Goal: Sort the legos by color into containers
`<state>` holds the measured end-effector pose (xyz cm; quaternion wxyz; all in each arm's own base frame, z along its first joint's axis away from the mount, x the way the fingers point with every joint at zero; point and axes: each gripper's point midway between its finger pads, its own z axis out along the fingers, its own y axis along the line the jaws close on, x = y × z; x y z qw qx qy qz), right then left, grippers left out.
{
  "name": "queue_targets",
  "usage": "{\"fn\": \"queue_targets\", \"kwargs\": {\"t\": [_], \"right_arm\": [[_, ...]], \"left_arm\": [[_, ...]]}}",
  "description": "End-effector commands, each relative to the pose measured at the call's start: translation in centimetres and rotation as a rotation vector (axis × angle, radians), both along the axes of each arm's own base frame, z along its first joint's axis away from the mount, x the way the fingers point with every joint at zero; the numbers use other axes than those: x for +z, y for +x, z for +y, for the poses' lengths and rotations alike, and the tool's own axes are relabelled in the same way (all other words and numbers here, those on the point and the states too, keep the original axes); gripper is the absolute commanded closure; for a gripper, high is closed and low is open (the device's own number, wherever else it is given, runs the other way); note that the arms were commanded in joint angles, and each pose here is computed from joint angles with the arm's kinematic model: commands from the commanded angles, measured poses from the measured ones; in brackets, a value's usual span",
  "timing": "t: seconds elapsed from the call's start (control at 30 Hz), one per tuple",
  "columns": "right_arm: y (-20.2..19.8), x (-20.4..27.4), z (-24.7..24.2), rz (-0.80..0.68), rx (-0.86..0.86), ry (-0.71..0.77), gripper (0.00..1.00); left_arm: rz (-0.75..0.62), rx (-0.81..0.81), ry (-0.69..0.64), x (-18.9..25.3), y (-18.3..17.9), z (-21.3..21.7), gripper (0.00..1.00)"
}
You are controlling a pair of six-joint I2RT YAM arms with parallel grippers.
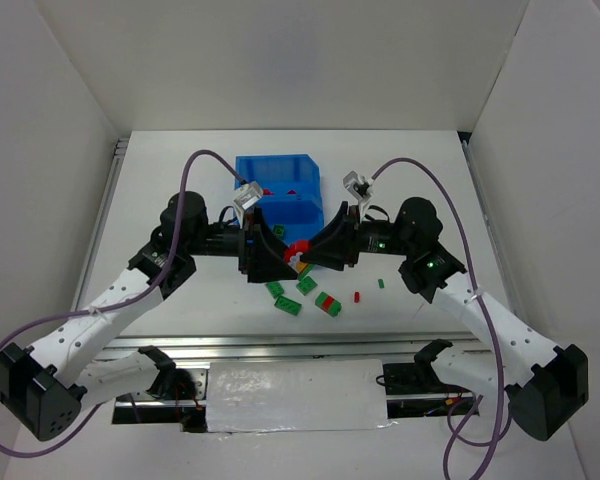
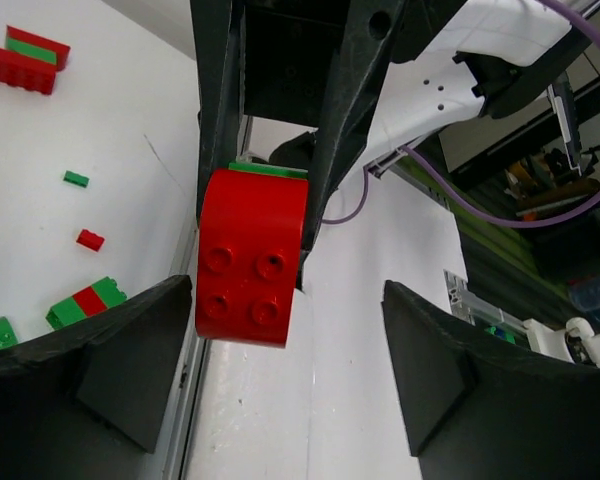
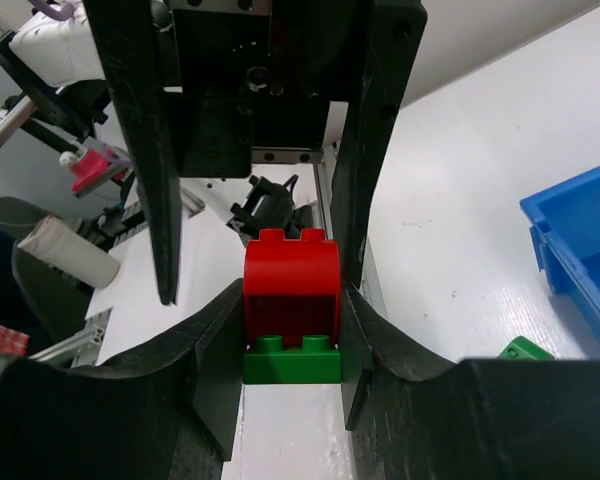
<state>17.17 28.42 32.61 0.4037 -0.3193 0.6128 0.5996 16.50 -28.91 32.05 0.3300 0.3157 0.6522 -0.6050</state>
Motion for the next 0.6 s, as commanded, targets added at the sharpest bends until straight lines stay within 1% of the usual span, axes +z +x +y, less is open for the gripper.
{"fn": "queue_targets", "kwargs": {"t": [0.0, 0.07, 0.1, 0.17, 0.2, 0.27, 0.3, 0.33, 0.37, 0.4, 0.47, 0.53, 0.57], "right_arm": [[-0.7, 3.1, 0.4, -0.092, 0.039, 0.063, 1.0], [-1.0, 3.3, 0.6, -0.099, 0.048, 0.069, 1.0], [-1.1, 3.4, 0.7, -0.104, 0.051, 0.071, 1.0], [-1.0, 3.3, 0.8, -0.103, 0.048, 0.07, 1.0], [-1.0, 3.2, 0.8, -0.1, 0.05, 0.068, 1.0], [-1.0, 3.0, 0.9, -0.096, 0.057, 0.063, 1.0], [-1.1, 3.1, 0.9, -0.104, 0.065, 0.069, 0.88], [-1.4, 2.9, 0.8, -0.093, 0.072, 0.073, 0.66], [-1.5, 3.1, 0.7, -0.107, 0.072, 0.087, 0.24], [-1.6, 3.1, 0.6, -0.114, 0.072, 0.092, 0.17], [-1.2, 2.8, -0.3, -0.123, 0.022, 0.104, 0.13], [-1.6, 2.4, -1.0, -0.111, 0.022, 0.124, 0.13], [-2.0, 2.8, -1.3, -0.146, 0.045, 0.146, 0.15]], "left_arm": [[-0.088, -0.027, -0.021, 1.7, 0.0, -0.6, 0.14], [-0.079, -0.036, -0.016, 1.6, 0.2, -1.0, 0.2], [-0.078, -0.041, -0.017, 1.6, 0.2, -1.1, 0.3], [-0.077, -0.044, -0.018, 1.6, 0.4, -1.2, 0.45], [-0.078, -0.044, -0.018, 1.7, 0.3, -1.3, 0.61], [-0.088, -0.033, -0.022, 2.0, 0.5, -1.2, 0.77], [-0.096, -0.03, -0.024, 2.3, 0.5, -1.2, 0.91], [-0.1, -0.015, -0.026, 2.5, 0.6, -1.1, 0.99], [-0.106, -0.009, -0.028, 2.6, 0.6, -1.1, 1.0], [-0.113, 0.005, -0.03, 2.8, 0.7, -1.0, 1.0], [-0.127, 0.03, -0.033, 3.2, 0.7, -0.7, 1.0], [-0.139, 0.019, -0.043, 3.6, 0.4, -0.6, 1.0], [-0.139, 0.014, -0.049, 3.7, 0.2, -0.6, 1.0]]}}
